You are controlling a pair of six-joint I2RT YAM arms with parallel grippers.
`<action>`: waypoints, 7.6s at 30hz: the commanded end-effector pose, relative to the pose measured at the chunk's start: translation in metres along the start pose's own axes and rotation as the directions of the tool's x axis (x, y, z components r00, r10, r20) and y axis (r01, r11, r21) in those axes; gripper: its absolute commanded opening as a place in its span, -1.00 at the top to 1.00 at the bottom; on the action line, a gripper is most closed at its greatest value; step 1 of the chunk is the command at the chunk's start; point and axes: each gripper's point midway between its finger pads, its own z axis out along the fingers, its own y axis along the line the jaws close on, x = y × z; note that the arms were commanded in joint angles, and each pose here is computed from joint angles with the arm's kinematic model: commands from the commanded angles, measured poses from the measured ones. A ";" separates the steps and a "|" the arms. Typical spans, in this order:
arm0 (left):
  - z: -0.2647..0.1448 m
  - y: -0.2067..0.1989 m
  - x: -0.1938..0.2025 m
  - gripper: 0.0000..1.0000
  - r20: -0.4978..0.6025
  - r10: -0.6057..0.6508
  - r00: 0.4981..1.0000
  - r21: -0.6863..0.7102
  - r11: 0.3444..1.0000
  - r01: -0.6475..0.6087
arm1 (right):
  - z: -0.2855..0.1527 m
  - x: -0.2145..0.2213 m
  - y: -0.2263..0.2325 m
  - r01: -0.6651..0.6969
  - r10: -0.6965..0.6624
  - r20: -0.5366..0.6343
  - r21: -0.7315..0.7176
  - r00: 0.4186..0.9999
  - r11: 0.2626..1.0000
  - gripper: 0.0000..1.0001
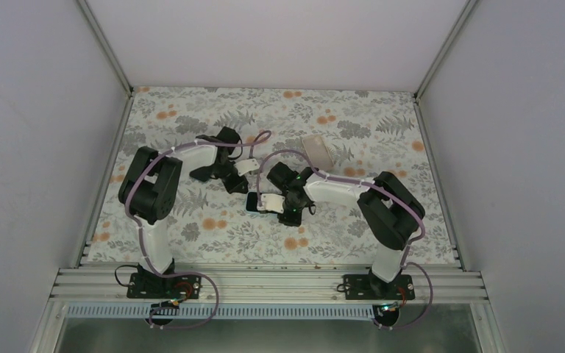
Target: Take the phone out of the phone case
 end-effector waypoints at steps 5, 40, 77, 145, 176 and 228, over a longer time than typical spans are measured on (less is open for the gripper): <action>0.009 -0.035 0.008 0.95 -0.010 0.017 1.000 0.069 0.998 -0.016 | 0.006 0.007 -0.043 -0.073 0.074 -0.006 0.072 0.997 0.995 0.92; 0.055 -0.099 -0.037 0.95 0.032 0.266 0.963 0.156 0.951 -0.268 | 0.010 0.058 -0.141 -0.307 0.307 -0.050 0.007 0.950 0.952 0.92; 0.063 -0.126 -0.027 0.95 -0.046 0.419 0.907 0.049 0.907 -0.417 | 0.025 -0.003 -0.121 -0.236 0.231 -0.050 -0.143 0.972 0.961 0.92; -0.167 0.018 -0.021 -1.00 0.406 0.061 0.912 -0.315 0.946 0.077 | -0.037 -0.021 -0.089 0.150 -0.148 -0.026 0.275 0.989 0.950 -1.00; -0.147 0.013 -0.015 -1.00 0.390 0.045 0.920 -0.246 0.968 0.057 | -0.027 -0.022 -0.100 0.155 -0.155 0.000 0.014 0.988 0.988 -0.99; -0.096 -0.012 -0.060 -0.96 0.302 -0.249 0.920 0.354 0.926 0.135 | -0.091 -0.076 -0.120 0.013 -0.090 0.210 0.340 0.974 0.940 -0.39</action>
